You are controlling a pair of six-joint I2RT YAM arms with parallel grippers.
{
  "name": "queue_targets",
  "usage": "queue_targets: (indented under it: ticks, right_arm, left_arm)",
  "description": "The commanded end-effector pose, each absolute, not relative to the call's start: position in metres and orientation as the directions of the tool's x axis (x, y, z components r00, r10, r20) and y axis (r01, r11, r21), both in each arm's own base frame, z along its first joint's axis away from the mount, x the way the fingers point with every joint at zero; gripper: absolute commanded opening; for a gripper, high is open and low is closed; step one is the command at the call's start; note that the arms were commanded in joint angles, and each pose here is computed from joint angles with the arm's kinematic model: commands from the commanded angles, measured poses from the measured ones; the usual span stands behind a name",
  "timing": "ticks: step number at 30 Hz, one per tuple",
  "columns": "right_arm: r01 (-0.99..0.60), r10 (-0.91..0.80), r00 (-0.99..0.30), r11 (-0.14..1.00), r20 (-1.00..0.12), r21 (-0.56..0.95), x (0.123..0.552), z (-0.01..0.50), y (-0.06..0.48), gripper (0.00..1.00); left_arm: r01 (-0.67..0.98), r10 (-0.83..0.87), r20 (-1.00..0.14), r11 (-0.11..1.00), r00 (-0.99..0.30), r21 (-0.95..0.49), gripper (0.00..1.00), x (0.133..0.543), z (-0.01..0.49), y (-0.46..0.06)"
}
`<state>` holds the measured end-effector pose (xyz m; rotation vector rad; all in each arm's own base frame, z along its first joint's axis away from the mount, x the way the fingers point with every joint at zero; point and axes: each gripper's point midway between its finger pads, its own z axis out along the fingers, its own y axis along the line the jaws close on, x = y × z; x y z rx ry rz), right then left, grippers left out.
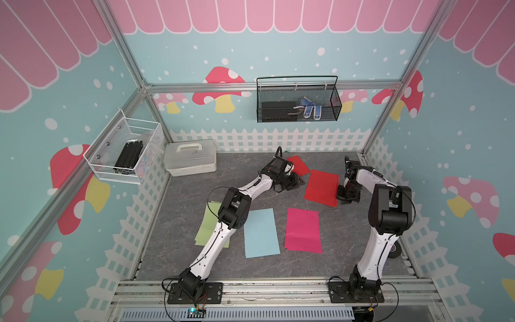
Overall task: Sort the scattered colored papers by color
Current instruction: Place the colored paper.
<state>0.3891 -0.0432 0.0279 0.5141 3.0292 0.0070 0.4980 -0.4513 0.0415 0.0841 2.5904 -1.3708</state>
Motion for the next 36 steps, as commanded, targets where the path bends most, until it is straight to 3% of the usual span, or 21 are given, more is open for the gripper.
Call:
queue_targets:
  ticks: [1,26,31,36]
  right_arm:
    - [0.336,0.339,-0.938,0.940,-0.073,0.053,0.392,0.027,-0.038,0.00]
    - [0.324,0.331,-0.943,0.938,-0.039,0.126,0.396,0.016,-0.025,0.00]
    - [0.321,0.328,-0.943,0.939,-0.046,0.127,0.396,0.018,-0.024,0.00]
    - [0.331,0.339,-0.938,0.937,-0.068,0.108,0.396,0.024,-0.029,0.00]
  left_arm:
    - [0.138,-0.040,-0.194,0.563,-0.980,-0.815,0.43,0.493,0.037,-0.460]
    - [0.159,0.019,-0.176,0.523,-0.984,-0.837,0.43,0.464,0.037,-0.502]
    - [0.157,-0.002,-0.189,0.545,-0.982,-0.824,0.44,0.468,0.039,-0.495]
    - [0.180,-0.068,-0.270,0.589,-0.960,-0.788,0.47,0.490,0.069,-0.467]
